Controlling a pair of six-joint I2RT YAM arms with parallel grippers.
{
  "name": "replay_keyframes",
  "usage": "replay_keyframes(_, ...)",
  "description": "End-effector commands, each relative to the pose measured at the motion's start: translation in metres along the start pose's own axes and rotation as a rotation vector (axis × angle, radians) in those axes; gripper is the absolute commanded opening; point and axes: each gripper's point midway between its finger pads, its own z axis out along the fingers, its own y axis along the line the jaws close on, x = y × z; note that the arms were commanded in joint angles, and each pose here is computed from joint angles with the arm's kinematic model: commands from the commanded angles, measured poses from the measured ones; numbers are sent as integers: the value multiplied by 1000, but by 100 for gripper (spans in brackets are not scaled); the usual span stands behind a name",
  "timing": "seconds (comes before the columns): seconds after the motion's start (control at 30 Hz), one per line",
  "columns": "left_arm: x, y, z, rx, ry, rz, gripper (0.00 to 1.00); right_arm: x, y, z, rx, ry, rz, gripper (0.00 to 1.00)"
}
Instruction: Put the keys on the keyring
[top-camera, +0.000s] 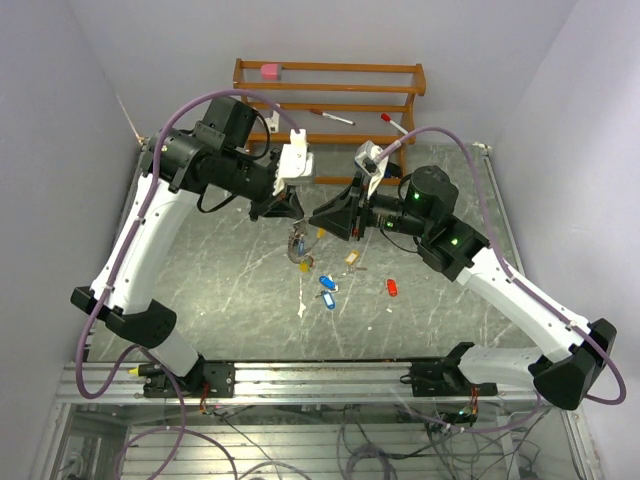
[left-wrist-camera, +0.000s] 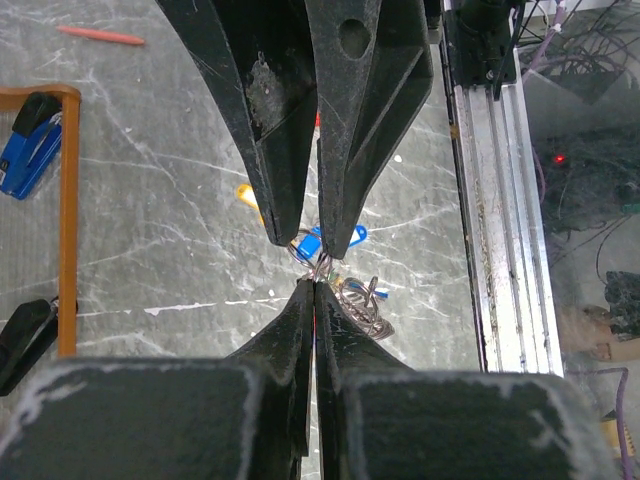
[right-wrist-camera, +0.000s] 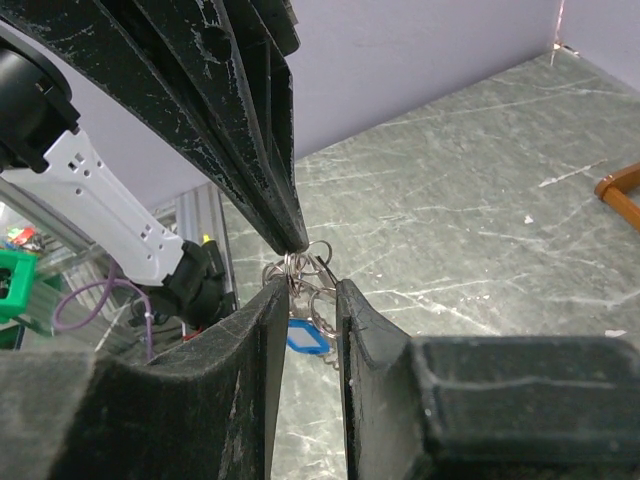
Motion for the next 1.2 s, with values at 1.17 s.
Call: replay_keyframes(1.17, -15, 7, 0, -83, -25, 31, 12, -11, 18, 1, -63, -45, -25, 0)
